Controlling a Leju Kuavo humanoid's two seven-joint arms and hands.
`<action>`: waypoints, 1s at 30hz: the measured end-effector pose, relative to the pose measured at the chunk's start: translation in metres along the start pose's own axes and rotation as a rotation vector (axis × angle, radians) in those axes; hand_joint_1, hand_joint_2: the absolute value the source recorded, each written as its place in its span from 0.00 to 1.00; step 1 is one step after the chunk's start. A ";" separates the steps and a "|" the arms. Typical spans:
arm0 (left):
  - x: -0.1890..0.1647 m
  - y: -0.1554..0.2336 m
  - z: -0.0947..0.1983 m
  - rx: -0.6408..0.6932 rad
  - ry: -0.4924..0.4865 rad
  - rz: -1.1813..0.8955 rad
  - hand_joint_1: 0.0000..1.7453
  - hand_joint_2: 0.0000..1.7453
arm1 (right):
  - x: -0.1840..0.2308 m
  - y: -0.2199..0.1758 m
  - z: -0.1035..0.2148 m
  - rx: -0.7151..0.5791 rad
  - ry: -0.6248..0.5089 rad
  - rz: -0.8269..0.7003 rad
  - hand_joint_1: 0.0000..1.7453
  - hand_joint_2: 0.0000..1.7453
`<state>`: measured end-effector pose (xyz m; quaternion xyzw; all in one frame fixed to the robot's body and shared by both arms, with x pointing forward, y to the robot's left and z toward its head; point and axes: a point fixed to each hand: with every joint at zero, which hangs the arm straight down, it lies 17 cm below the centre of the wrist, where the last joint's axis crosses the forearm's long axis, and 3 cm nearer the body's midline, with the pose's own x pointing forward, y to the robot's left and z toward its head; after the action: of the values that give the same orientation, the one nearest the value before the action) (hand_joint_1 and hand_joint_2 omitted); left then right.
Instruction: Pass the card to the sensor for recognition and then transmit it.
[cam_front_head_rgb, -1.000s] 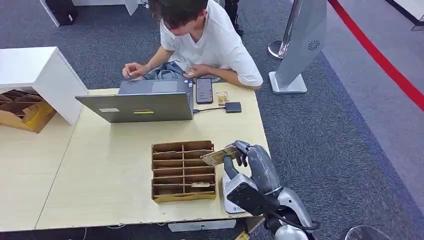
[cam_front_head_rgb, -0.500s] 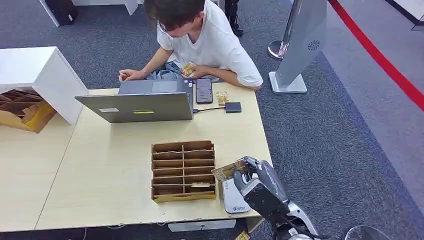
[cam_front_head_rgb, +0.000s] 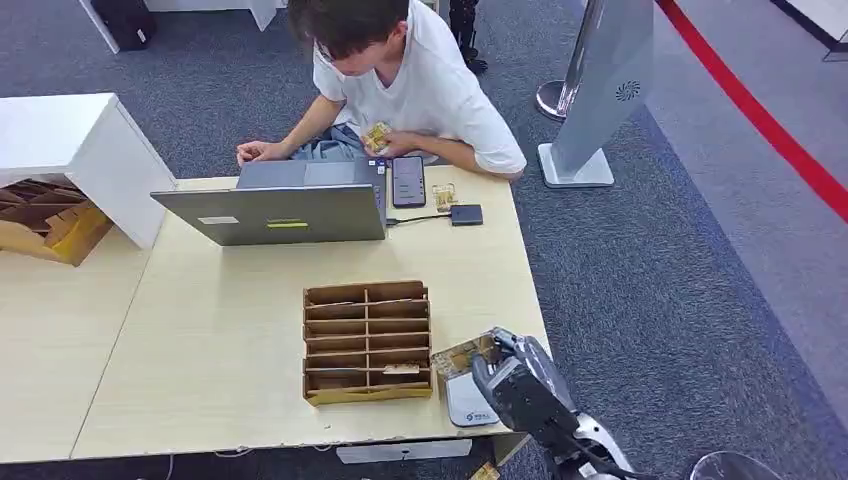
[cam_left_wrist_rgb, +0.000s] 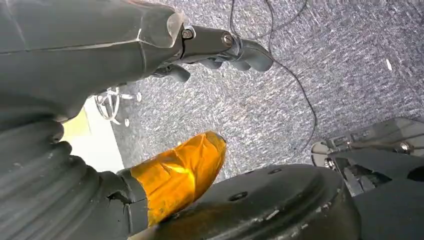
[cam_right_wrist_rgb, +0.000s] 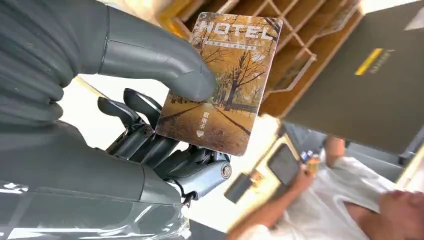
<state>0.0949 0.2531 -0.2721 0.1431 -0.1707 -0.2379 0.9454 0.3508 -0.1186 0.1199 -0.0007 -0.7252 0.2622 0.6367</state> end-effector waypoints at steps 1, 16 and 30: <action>-0.001 0.000 0.000 0.000 0.001 0.000 0.00 1.00 | -0.005 0.002 0.001 0.003 0.014 -0.003 1.00 1.00; -0.003 0.000 0.001 0.005 0.007 0.005 0.00 1.00 | -0.071 0.014 0.010 0.019 0.203 -0.009 1.00 1.00; -0.003 0.000 0.001 0.005 0.008 0.008 0.00 1.00 | -0.098 0.015 0.014 0.014 0.284 0.018 1.00 1.00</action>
<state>0.0919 0.2541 -0.2724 0.1457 -0.1679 -0.2330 0.9467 0.3513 -0.1436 0.0232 -0.0399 -0.6260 0.2702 0.7305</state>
